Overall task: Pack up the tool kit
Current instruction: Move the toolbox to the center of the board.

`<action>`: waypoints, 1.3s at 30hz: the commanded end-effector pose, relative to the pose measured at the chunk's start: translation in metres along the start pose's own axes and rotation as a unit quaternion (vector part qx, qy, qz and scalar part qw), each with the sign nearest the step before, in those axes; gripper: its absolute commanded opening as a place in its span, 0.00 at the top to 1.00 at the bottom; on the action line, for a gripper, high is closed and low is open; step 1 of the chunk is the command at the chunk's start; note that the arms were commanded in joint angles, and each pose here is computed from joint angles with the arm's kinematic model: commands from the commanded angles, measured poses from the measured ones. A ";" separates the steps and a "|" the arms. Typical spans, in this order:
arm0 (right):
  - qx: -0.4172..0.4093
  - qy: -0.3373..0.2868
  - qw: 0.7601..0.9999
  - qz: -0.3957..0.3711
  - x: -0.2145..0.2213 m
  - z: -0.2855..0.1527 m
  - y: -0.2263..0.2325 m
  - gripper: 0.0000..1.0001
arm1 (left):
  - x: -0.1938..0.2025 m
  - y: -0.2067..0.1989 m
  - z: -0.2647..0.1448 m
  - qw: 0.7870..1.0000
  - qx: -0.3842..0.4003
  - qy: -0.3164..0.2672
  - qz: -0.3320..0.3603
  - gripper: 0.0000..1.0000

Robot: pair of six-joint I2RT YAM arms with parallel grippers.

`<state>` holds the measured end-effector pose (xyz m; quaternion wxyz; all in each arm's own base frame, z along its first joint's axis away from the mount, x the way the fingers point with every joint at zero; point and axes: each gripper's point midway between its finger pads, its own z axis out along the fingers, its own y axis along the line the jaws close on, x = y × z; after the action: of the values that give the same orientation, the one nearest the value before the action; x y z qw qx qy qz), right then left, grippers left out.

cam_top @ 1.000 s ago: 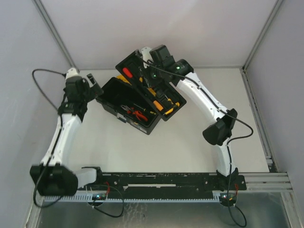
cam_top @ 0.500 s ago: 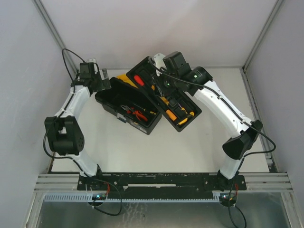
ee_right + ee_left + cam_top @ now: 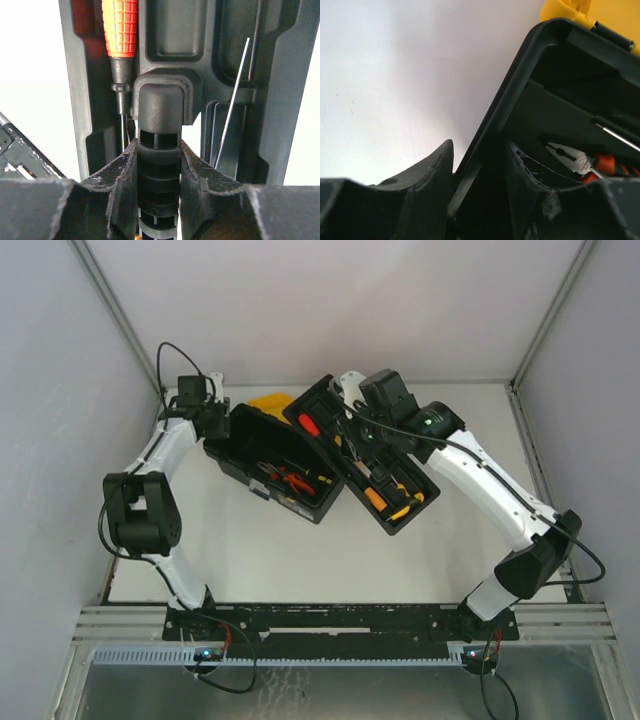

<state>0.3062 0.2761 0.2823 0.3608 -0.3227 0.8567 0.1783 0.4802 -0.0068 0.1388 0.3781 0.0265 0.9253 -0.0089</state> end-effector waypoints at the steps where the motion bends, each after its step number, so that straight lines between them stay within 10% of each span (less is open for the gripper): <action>1: 0.004 -0.094 0.995 0.010 -0.030 -0.034 -0.005 1.00 | 0.023 -0.057 -0.016 0.997 0.056 0.007 0.058 0.55; 19: 0.036 -0.074 0.996 0.022 0.024 -0.060 -0.035 1.00 | 0.109 -0.162 -0.056 0.976 0.062 0.016 0.208 0.74; 39: 0.029 -0.051 0.997 -0.042 0.046 -0.077 -0.043 1.00 | 0.153 -0.185 -0.118 0.959 0.099 -0.019 0.265 0.96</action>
<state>0.2692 0.1821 0.2727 0.3756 -0.3102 0.8604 0.1496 0.3144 -0.1913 0.1309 0.4261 0.2464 0.8704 -0.0070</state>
